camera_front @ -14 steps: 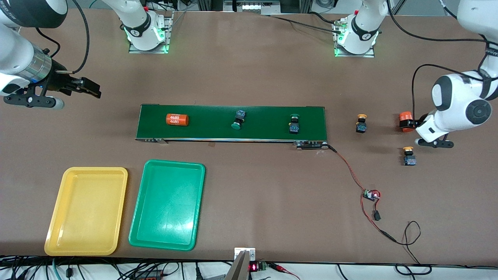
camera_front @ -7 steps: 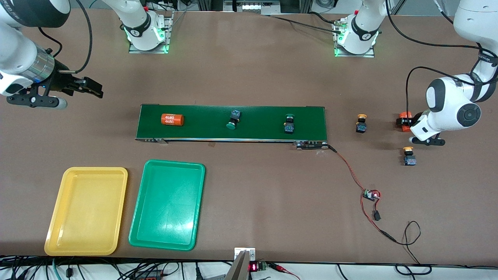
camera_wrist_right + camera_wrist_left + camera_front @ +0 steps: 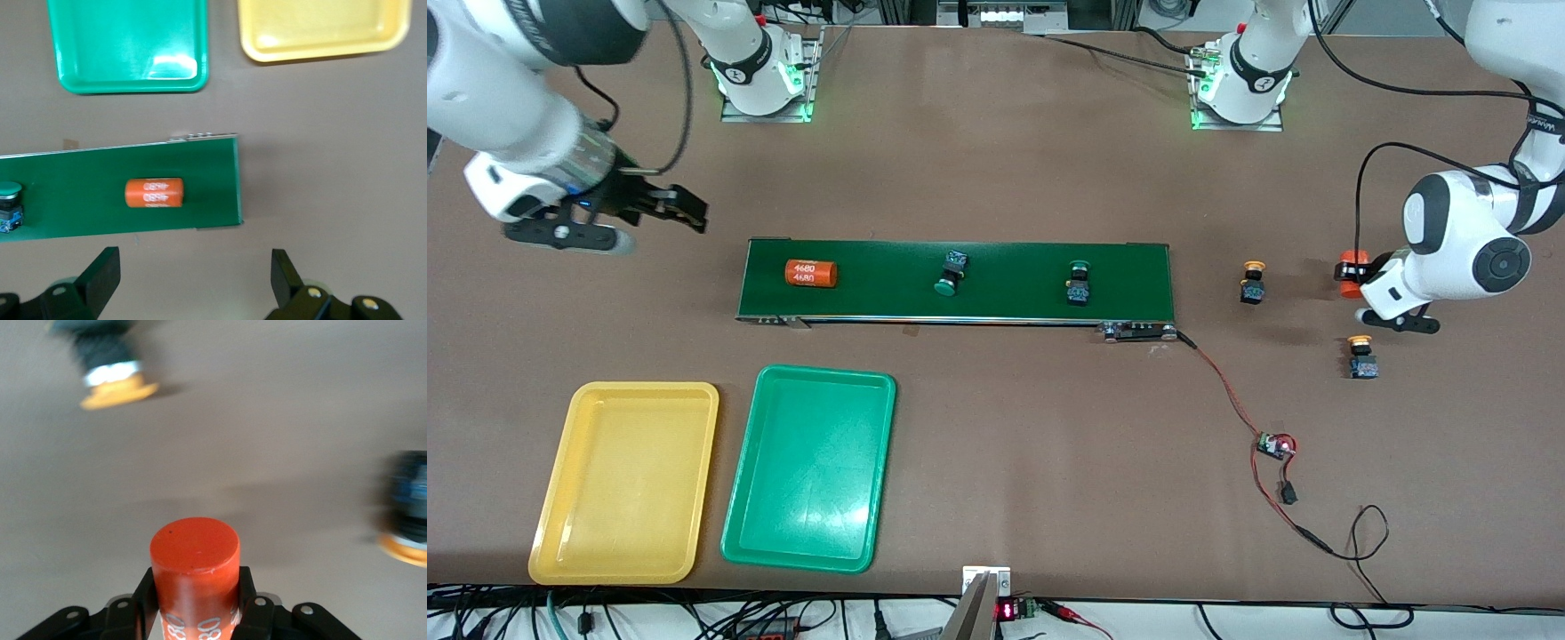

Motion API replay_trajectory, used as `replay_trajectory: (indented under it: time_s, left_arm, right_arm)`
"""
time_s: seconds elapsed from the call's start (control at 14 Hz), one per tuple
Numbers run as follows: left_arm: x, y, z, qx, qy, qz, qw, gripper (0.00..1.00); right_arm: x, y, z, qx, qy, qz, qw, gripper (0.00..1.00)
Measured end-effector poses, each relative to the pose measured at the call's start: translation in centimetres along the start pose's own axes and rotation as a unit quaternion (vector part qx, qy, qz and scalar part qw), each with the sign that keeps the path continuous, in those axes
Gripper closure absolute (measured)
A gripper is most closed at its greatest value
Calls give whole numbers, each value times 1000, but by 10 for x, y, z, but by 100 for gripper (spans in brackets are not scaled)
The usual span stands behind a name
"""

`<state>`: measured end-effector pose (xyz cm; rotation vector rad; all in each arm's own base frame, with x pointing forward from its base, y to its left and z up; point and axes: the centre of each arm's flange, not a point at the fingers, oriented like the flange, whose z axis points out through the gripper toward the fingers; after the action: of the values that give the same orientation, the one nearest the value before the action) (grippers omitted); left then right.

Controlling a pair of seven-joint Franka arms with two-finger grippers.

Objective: Sort buttons by color to trays

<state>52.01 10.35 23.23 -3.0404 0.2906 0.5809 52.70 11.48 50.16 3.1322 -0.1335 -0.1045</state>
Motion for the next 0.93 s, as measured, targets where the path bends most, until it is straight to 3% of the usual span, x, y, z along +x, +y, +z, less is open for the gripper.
replay_trajectory:
  time_s: [0.21,0.5,0.64,0.93]
  left_arm:
    - [21,90,-63,3,-13,78,997,50]
    - [27,221,-97,12,-6,197,980,50]
    - [28,255,-102,13,15,268,963,50]
    - [32,293,-108,19,55,410,910,50]
  right_arm:
    - [-8,-38,44,1,11,12,1000,0]
    - [-31,-79,81,-2,8,13,1000,0]
    - [-35,-93,93,-1,7,11,1000,0]
    - [-42,-122,114,3,5,21,1000,0]
